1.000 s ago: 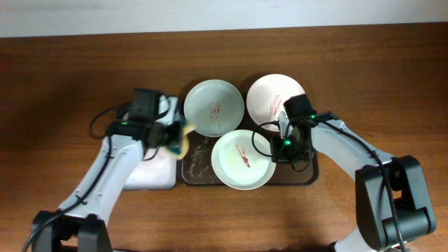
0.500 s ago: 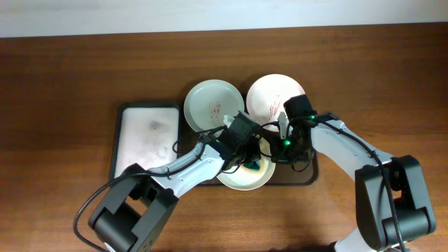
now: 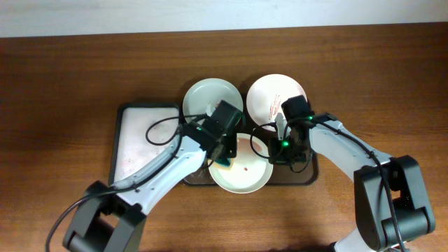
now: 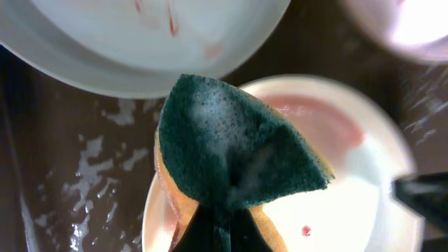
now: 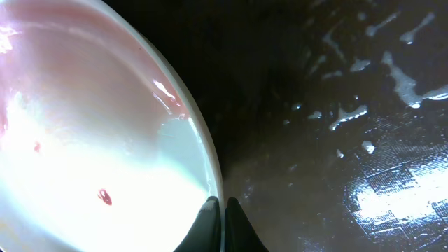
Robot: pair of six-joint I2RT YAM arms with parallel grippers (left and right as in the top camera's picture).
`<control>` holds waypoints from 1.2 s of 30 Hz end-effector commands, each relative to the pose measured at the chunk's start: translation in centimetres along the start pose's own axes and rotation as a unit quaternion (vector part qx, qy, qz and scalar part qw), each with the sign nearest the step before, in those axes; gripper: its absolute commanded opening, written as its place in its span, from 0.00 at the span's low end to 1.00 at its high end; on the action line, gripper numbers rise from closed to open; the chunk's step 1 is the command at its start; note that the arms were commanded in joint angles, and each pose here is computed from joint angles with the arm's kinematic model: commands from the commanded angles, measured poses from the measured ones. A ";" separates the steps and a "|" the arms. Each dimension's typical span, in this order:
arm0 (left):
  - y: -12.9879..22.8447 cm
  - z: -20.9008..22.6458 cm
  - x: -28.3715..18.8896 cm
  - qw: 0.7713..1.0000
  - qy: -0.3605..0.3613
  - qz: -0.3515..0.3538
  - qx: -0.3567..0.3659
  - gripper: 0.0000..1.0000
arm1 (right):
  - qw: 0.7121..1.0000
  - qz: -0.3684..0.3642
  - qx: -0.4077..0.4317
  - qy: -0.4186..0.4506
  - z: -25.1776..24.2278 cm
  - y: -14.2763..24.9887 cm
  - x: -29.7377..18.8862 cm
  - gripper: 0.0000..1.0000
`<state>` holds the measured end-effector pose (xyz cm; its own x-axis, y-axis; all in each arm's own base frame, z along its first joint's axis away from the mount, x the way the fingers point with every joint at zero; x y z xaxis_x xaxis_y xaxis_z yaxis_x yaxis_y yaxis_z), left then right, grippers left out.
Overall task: Clean dirty plates on tray and stack at the side
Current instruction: 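Scrub the white plate with the sponge in the left gripper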
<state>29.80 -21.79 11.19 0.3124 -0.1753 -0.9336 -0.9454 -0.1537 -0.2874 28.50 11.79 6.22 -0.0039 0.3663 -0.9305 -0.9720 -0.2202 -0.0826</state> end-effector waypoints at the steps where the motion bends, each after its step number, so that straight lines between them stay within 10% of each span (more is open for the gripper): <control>1: 0.1 -1.3 -0.4 0.997 0.034 0.004 -0.062 0.00 | 1.000 0.009 0.007 0.014 -0.6 0.4 0.4 0.04; 8: 4.9 -5.4 5.6 0.991 0.053 0.079 -0.092 0.00 | 1.000 0.009 0.007 0.014 -0.6 0.4 0.4 0.04; 12: 3.1 0.3 6.0 0.987 -0.133 -0.048 -0.073 0.00 | 1.000 0.009 0.007 0.014 -0.6 0.4 0.4 0.04; 17: 2.1 1.6 5.4 0.977 -0.180 -0.097 -0.062 0.00 | 1.000 0.009 0.007 0.014 -0.6 0.4 0.4 0.04; 27: 3.3 -4.4 4.1 0.987 -0.006 -0.019 -0.157 0.00 | 1.000 0.009 0.007 0.014 -0.6 0.4 0.4 0.04; 36: 2.4 0.5 6.2 0.969 -0.165 -0.126 -0.135 0.00 | 1.000 0.009 0.007 0.014 -0.6 0.4 0.4 0.04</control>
<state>29.10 -26.06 6.79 0.4060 -0.0030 -0.9139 -0.8149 -0.4538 -0.3606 28.55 11.82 6.22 -0.0012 0.3688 -0.9295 -0.9718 -0.2194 -0.0858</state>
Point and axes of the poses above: each gripper's point midway between its finger pads, its own x axis out along the fingers, its own z axis along the line the jaws close on, y = z × x, the point moved 5 cm from there along -x, back along the fingers, and after that the axes turned 12 degrees about -x, right-handed, at the moved point
